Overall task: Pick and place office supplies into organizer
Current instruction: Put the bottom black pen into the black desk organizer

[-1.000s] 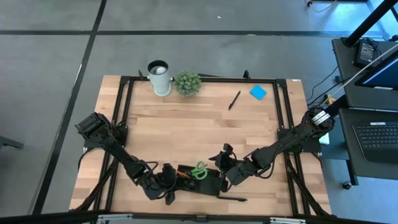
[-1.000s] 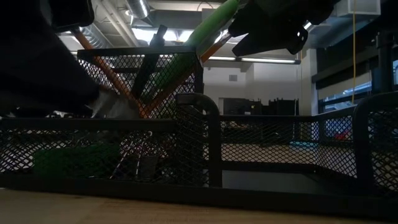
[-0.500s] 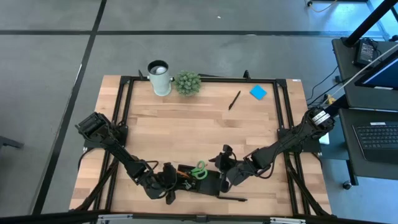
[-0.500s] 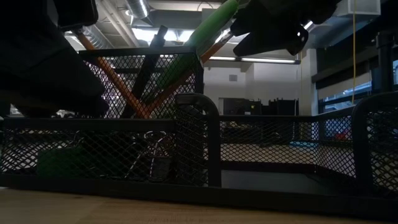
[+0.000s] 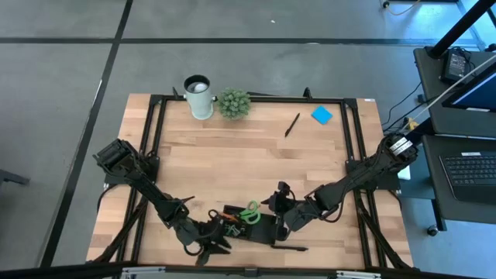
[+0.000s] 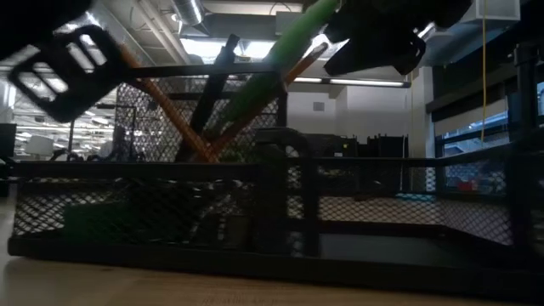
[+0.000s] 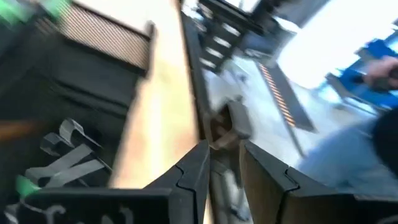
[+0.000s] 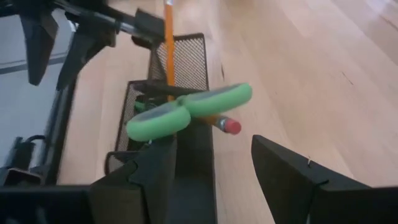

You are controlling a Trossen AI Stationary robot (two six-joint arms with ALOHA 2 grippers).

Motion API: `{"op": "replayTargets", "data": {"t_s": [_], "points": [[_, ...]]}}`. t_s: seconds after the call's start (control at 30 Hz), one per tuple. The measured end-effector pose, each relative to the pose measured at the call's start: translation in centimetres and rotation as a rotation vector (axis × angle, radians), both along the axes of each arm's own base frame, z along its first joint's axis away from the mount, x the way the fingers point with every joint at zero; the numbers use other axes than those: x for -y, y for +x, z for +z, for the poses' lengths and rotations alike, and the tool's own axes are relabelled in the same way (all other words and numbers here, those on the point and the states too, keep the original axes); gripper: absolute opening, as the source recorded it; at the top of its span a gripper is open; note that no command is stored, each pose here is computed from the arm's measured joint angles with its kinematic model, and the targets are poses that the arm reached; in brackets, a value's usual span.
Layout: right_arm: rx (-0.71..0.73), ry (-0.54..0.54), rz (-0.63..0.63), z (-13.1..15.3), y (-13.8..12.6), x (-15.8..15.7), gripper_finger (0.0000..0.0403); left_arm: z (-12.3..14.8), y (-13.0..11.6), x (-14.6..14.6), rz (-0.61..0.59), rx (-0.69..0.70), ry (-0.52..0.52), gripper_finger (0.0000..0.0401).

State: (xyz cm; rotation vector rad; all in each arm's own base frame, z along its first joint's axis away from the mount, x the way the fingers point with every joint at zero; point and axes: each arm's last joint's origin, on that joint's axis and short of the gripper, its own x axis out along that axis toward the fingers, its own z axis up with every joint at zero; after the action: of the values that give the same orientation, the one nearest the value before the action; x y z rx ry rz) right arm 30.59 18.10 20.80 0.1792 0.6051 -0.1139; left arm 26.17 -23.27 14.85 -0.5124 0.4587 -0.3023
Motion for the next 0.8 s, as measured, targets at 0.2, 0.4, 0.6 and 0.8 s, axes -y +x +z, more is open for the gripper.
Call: {"op": "replayTargets", "data": {"t_s": [0.2,0.4,0.6,0.8], "points": [[-0.014,-0.004,0.020,1.7,-1.5,0.0,0.0211,0.0,-0.6,0.7,-0.118,-0.068,-0.096,0.0082],[-0.063,0.047,0.037,3.0,-3.4,-0.1,0.0211,-0.1,-1.1,1.3,-0.207,-0.153,-0.189,0.0081],[-0.187,0.166,0.183,3.2,-5.1,-1.2,0.0211,-0.3,-1.7,1.8,-0.308,-0.274,-0.287,0.0081],[-0.352,0.263,0.232,2.5,-7.2,-2.8,0.0211,-0.9,-2.4,1.9,-0.371,-0.523,-0.404,0.0081]]}}
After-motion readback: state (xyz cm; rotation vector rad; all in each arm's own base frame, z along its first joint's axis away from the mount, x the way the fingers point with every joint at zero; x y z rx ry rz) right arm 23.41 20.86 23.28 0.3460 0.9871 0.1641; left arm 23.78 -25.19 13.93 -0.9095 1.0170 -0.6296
